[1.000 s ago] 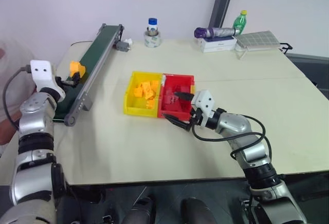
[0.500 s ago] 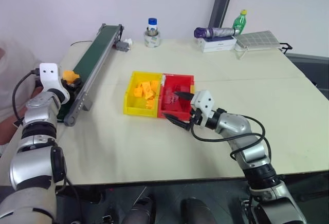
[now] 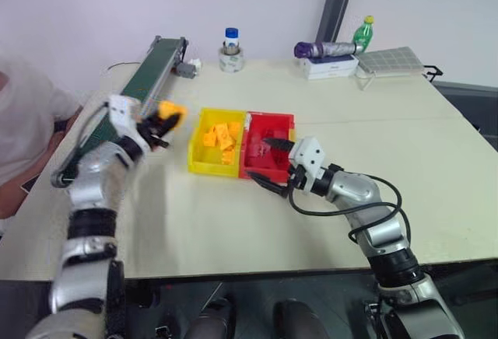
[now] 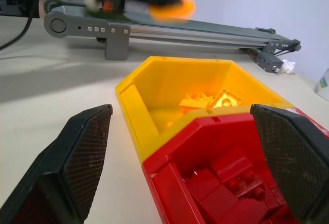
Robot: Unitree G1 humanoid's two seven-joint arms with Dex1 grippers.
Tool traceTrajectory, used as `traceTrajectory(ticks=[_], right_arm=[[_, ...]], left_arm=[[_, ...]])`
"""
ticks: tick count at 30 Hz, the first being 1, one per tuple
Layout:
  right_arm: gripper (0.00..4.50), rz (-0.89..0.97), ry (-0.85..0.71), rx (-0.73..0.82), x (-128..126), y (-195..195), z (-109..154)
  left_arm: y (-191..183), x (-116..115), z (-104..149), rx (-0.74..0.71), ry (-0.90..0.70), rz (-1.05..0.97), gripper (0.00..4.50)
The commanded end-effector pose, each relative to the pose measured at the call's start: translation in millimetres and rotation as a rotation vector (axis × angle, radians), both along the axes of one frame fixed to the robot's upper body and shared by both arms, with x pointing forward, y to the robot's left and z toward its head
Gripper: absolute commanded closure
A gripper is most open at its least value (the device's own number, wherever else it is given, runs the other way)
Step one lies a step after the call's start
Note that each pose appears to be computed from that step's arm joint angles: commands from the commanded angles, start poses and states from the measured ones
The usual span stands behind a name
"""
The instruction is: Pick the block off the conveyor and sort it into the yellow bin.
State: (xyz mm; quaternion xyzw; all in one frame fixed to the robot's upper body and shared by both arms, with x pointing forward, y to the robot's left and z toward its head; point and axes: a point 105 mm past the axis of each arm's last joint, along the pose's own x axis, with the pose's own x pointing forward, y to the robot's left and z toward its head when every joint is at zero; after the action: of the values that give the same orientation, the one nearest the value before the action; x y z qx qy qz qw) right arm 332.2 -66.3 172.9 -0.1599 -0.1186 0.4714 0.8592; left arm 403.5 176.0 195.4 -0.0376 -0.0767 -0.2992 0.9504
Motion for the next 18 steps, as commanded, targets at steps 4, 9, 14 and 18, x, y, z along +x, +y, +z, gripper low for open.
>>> traceTrajectory(ticks=[4, 9, 14, 18], right_arm=[[0.0, 0.007, -0.063, 0.013, -3, 1, 15], [0.0, -0.013, -0.066, 0.008, -4, -5, 14], [0.0, -0.019, -0.066, 0.009, -4, -4, 14], [0.0, -0.021, -0.067, 0.012, -3, -4, 14]], left_arm=[[-41, 1, 16, 0.015, -0.077, -0.038, 3.19], [-46, 10, 15, -0.028, -0.064, -0.02, 2.69], [-42, 21, 17, 0.009, -0.099, 0.058, 0.37], [-35, 13, 22, 0.014, -0.138, 0.033, 0.06]])
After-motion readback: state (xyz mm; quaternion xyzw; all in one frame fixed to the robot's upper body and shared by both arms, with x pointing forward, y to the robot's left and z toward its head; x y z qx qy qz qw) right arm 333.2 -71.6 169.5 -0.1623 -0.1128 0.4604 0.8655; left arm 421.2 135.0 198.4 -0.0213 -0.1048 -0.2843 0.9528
